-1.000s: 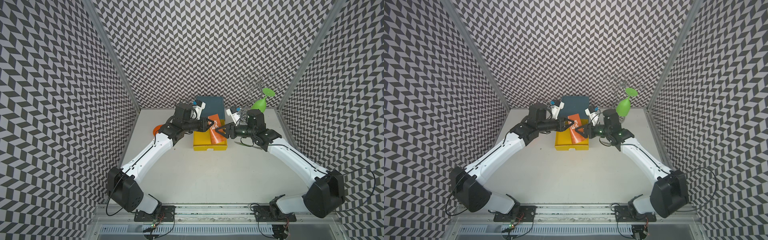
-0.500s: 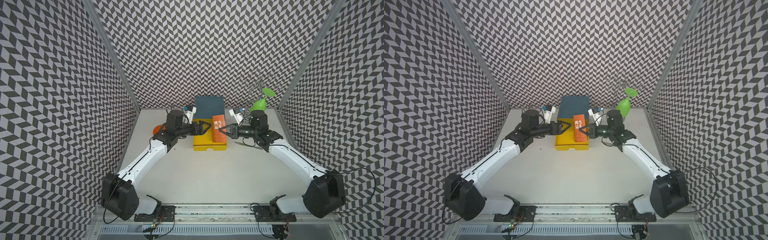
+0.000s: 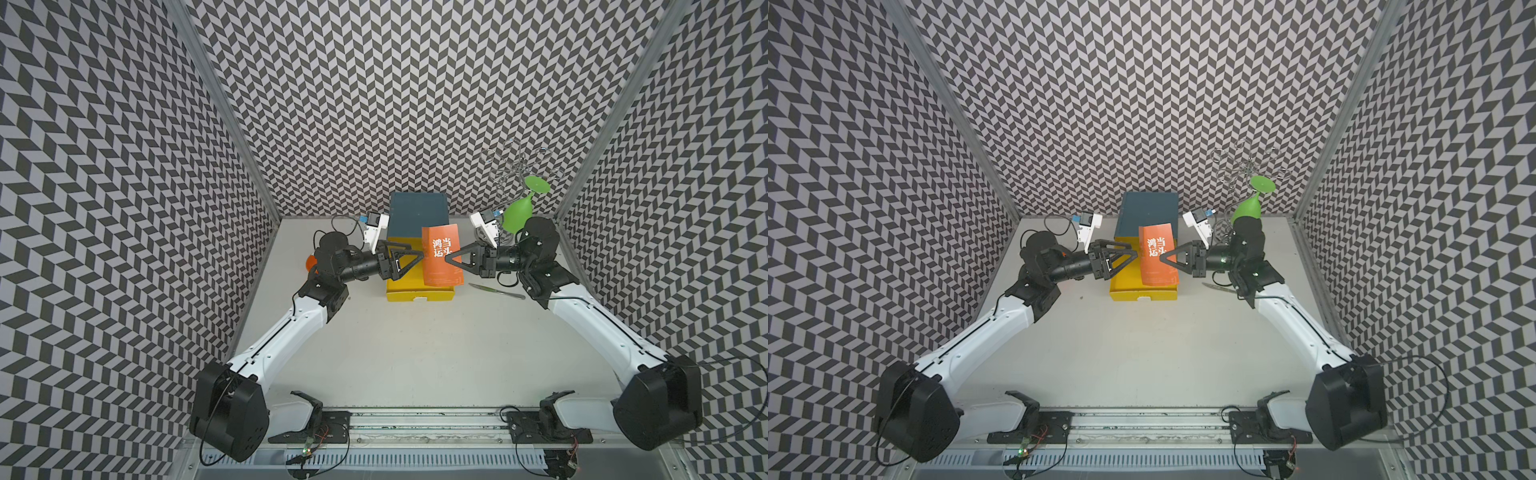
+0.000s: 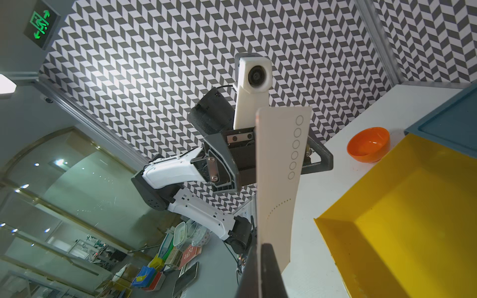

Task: Take the postcards out of the drawer
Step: Place the postcard at the center of the board.

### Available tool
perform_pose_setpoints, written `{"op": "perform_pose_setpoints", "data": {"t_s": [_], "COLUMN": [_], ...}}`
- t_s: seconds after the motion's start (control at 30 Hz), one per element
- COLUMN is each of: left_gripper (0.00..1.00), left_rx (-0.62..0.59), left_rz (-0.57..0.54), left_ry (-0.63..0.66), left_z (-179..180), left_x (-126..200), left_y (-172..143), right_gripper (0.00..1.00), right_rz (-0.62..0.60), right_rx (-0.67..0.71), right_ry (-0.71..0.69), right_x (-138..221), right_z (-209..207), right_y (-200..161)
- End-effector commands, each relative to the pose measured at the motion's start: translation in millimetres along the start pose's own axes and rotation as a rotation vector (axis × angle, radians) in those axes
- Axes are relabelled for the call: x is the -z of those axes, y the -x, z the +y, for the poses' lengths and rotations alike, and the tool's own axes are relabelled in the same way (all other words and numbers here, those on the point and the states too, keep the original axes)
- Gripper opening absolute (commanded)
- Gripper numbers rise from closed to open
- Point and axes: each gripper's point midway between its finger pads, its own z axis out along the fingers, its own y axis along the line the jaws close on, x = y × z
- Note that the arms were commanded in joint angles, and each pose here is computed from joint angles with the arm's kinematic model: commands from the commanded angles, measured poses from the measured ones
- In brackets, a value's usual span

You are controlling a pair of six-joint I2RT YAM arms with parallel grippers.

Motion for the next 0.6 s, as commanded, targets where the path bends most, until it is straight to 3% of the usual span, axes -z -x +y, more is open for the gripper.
{"op": "perform_pose_setpoints", "data": {"t_s": [0.0, 0.17, 0.43, 0.57], "left_gripper": [0.93, 0.93, 0.91, 0.83], "left_rx": [-0.072, -0.105, -0.101, -0.108], "left_rz": [-0.025, -0.031, -0.022, -0.041], "left_ry": [-0.122, -0.201, -0.225, -0.208], "left_z": [-26.6, -43.7, -46.2, -44.1], "left_x": [0.9, -1.9, -15.2, -15.7], "left_y": [11.0, 13.3, 6.6, 10.4], "right_gripper": [0.0, 0.0, 0.0, 0.0], "right_rz": [0.011, 0.023, 0.042, 0.029], "right_rx": [0.058, 0.056, 0.061, 0.041], "right_ry": [0.073, 0.101, 0.134, 0.104], "right_x": [3.1, 1.8, -5.3, -6.5], "right_z": [22.4, 27.0, 32.5, 25.1], "right_y": [1.0, -0.4, -3.7, -3.0]}}
